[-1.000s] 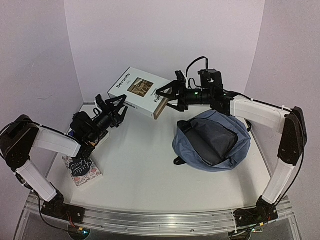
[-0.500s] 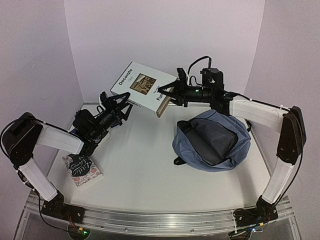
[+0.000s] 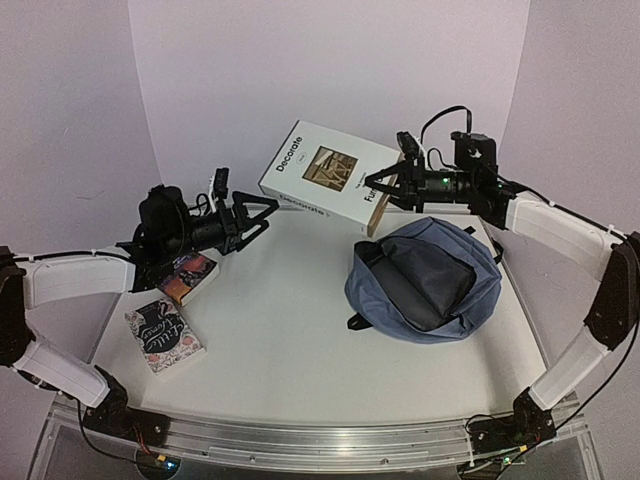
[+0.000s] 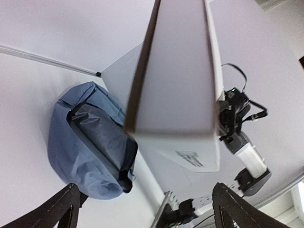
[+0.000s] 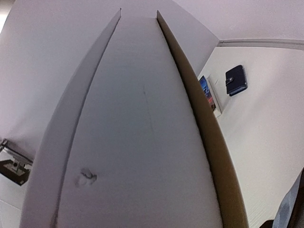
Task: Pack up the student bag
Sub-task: Pick up the book from the center of the board.
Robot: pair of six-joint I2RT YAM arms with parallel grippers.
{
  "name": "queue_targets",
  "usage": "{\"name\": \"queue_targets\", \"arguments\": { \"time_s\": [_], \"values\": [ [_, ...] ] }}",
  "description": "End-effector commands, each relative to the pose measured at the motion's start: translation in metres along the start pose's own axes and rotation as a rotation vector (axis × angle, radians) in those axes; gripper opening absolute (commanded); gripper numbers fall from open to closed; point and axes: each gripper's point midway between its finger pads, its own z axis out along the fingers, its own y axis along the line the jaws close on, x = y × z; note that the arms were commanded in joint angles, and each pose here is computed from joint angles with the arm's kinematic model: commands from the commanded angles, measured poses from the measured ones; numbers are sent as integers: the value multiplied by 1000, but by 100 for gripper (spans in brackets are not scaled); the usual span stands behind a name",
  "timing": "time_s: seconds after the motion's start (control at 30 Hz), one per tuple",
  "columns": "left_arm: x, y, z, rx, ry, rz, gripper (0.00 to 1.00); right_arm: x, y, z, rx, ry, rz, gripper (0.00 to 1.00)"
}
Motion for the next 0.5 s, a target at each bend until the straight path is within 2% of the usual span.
{"name": "queue_targets", "arguments": {
  "time_s": [0.0,0.23,0.47],
  "values": [
    [30,-4,-5,-56,282,185,99,42,27,-15,-80,134,-62,16],
    [53,-43,-21,115,464,228,100,81,19,-26,-76,232,-71,15],
    [60,-61,-26,237,494,176,99,100,15,-27,-115,309,-38,15]
  ]
}}
